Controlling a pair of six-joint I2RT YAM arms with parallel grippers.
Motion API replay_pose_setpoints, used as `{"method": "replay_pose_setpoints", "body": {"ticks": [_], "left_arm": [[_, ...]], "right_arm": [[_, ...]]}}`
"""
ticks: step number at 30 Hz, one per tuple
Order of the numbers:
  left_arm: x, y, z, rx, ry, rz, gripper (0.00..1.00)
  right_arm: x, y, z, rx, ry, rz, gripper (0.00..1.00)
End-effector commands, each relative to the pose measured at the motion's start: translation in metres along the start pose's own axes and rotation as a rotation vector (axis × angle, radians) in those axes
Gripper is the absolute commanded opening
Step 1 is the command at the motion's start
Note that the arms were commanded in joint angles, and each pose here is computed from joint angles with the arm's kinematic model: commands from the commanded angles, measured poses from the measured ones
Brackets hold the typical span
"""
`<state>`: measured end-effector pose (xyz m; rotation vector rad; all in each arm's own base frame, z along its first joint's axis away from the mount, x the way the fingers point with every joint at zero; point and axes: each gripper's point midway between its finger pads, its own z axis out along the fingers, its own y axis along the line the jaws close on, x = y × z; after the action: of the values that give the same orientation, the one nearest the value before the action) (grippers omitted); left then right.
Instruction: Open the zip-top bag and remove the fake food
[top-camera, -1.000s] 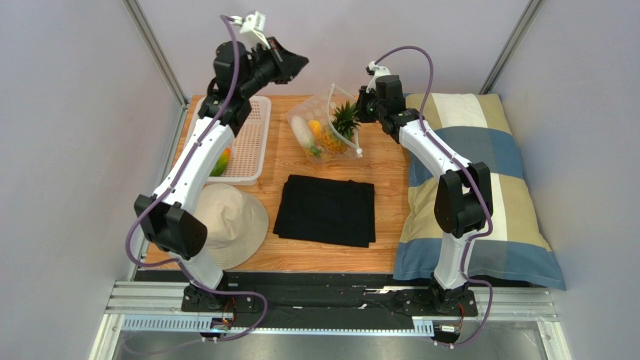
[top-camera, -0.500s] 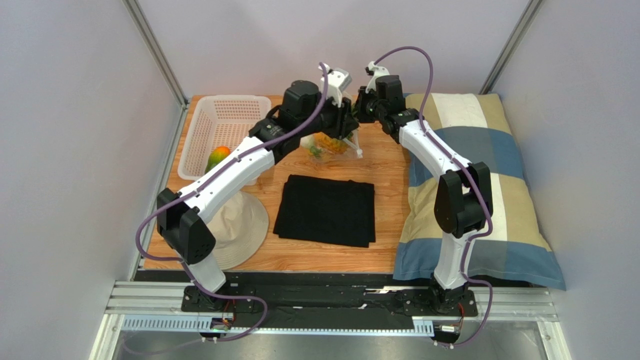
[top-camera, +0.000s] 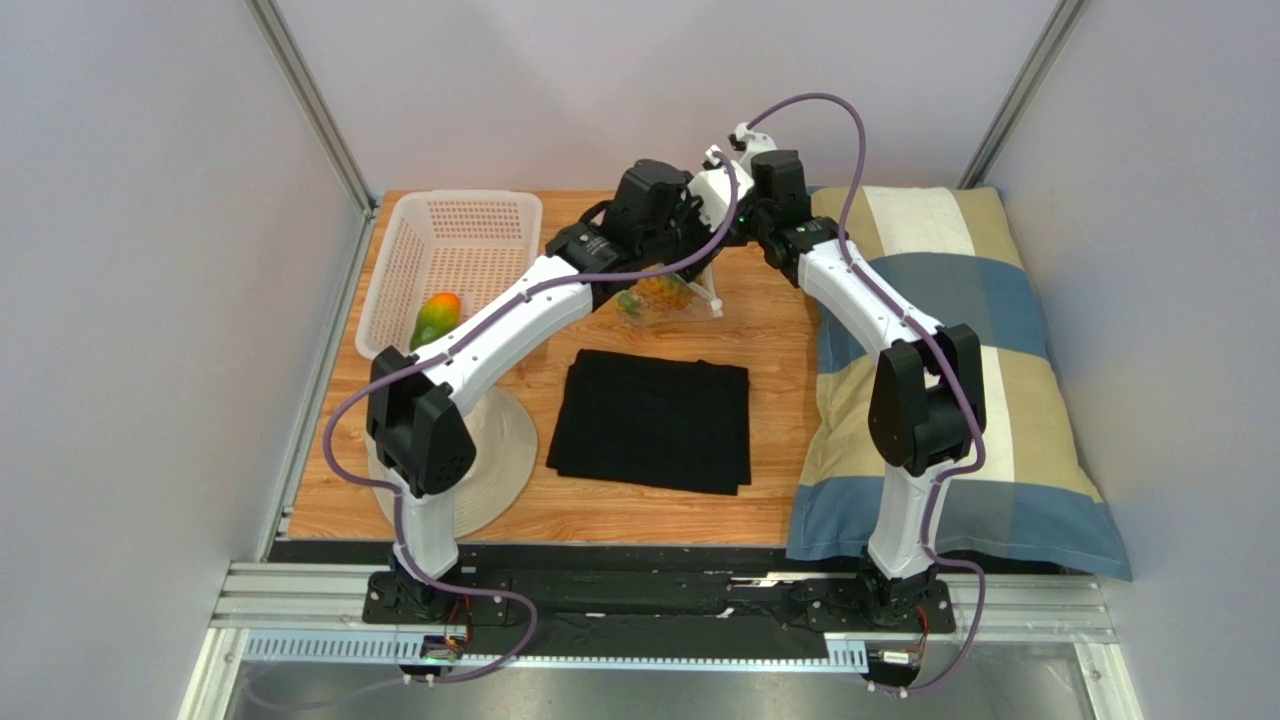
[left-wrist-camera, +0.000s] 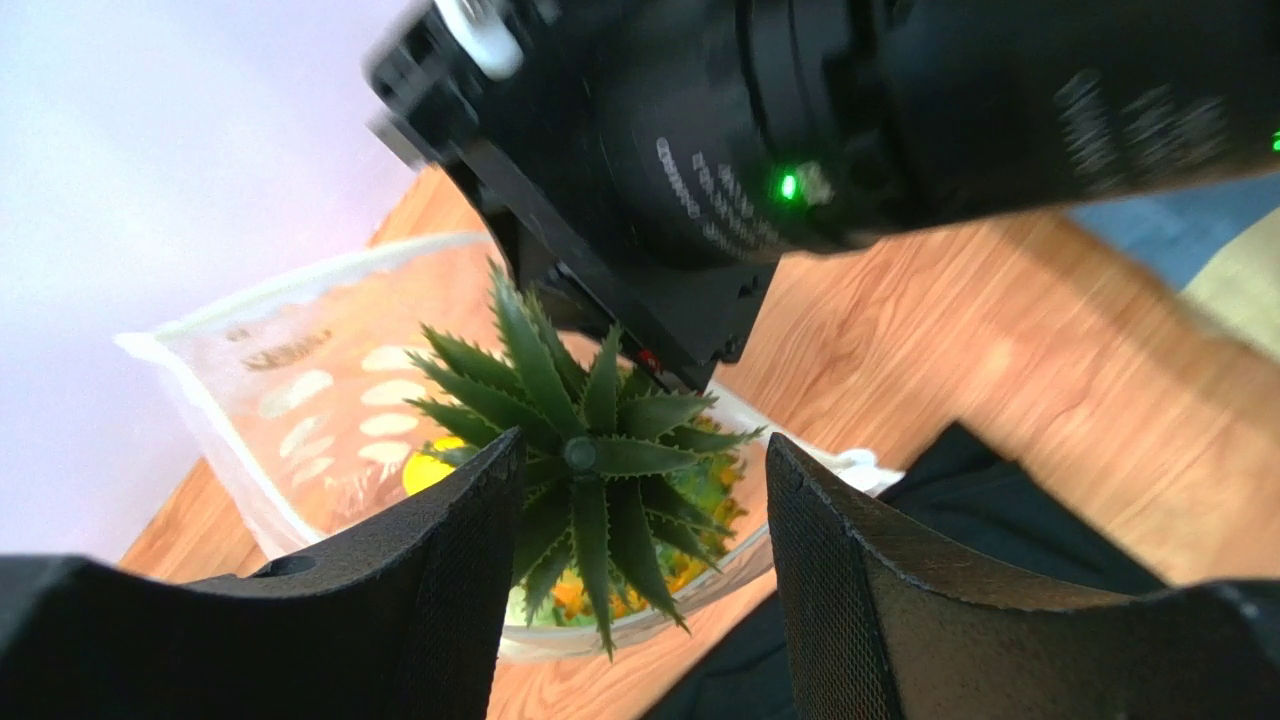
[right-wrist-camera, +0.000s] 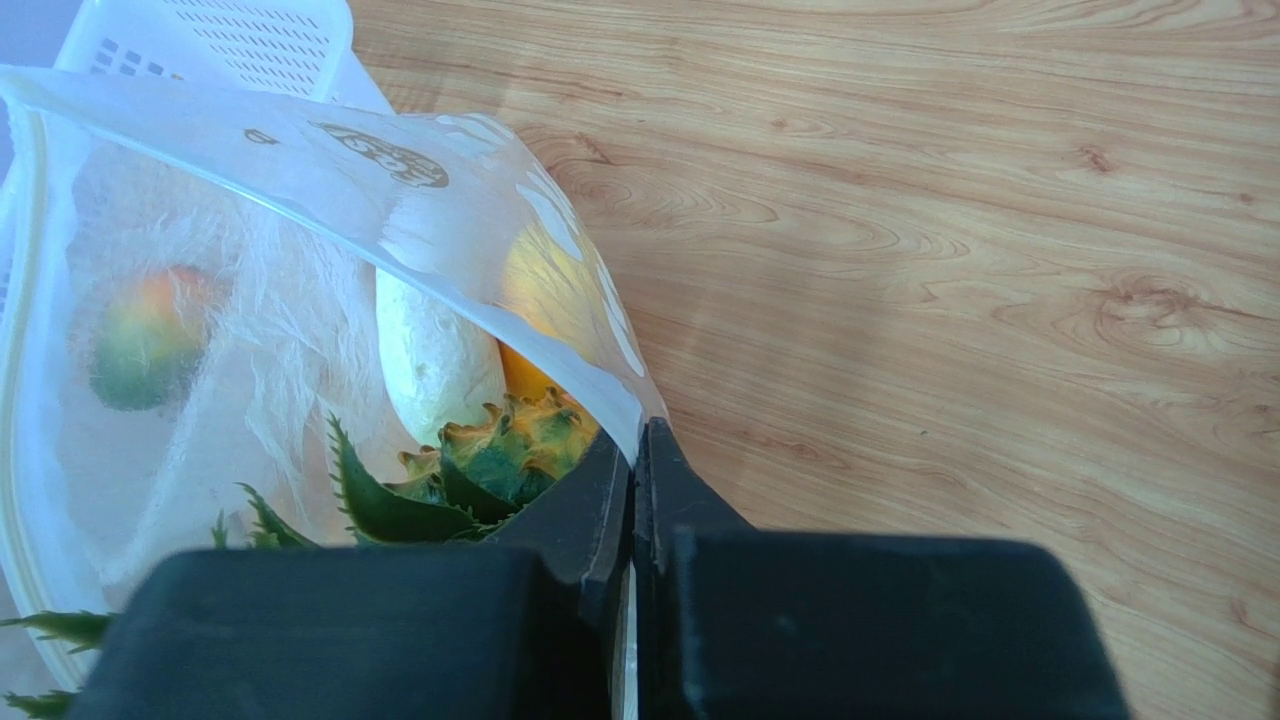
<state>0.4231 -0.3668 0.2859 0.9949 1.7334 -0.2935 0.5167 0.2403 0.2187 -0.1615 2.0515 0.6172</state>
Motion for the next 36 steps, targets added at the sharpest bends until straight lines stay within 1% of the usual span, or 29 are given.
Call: {"method": "replay_pose_setpoints", "body": {"ticks": [1, 8, 11, 13, 14, 16, 18, 21, 27, 32, 33, 34, 35, 36], "left_arm": [[0.003, 0.017, 0.004, -0.076, 0.032, 0.081, 0.64], [0.016, 0.028, 0.015, -0.133, 0.071, 0.078, 0.61], [0.022, 0.033, 0.023, -0.161, 0.084, 0.067, 0.55], [0.029, 0.041, 0.027, -0.219, 0.098, 0.061, 0.44], [0.026, 0.045, 0.03, -0.243, 0.084, 0.06, 0.4], [0.029, 0.052, 0.034, -0.284, 0.087, 0.059, 0.25], [0.021, 0.055, 0.034, -0.285, 0.077, 0.051, 0.07], [0.015, 0.053, 0.035, -0.272, 0.06, 0.04, 0.0], [-0.02, 0.076, 0.011, -0.352, -0.018, -0.081, 0.0], [-0.048, 0.101, -0.019, -0.429, -0.089, -0.189, 0.0], [-0.058, 0.101, -0.028, -0.423, -0.114, -0.198, 0.0], [-0.067, 0.094, -0.03, -0.36, -0.145, -0.201, 0.0], [-0.067, 0.086, -0.029, -0.313, -0.156, -0.206, 0.0], [-0.081, 0.08, -0.043, -0.27, -0.205, -0.202, 0.0]], "right_arm": [[-0.041, 0.019, -0.014, -0.052, -0.113, -0.019, 0.0], [-0.041, 0.022, -0.014, -0.064, -0.111, -0.017, 0.0], [-0.04, 0.022, -0.015, -0.068, -0.111, -0.017, 0.0], [-0.04, 0.021, -0.016, -0.063, -0.113, -0.019, 0.0], [-0.041, 0.02, -0.017, -0.063, -0.115, -0.018, 0.0], [-0.041, 0.021, -0.017, -0.063, -0.116, -0.021, 0.0], [-0.04, 0.02, -0.017, -0.06, -0.114, -0.021, 0.0], [-0.04, 0.02, -0.016, -0.057, -0.115, -0.023, 0.0], [-0.04, 0.021, -0.018, -0.065, -0.115, -0.016, 0.0], [-0.041, 0.017, -0.019, -0.021, -0.122, -0.034, 0.0], [-0.042, 0.017, -0.02, -0.015, -0.124, -0.039, 0.0], [-0.041, 0.019, -0.02, -0.01, -0.125, -0.044, 0.0], [-0.041, 0.021, -0.02, -0.01, -0.126, -0.047, 0.0], [-0.043, 0.022, -0.021, -0.009, -0.13, -0.049, 0.0]]}}
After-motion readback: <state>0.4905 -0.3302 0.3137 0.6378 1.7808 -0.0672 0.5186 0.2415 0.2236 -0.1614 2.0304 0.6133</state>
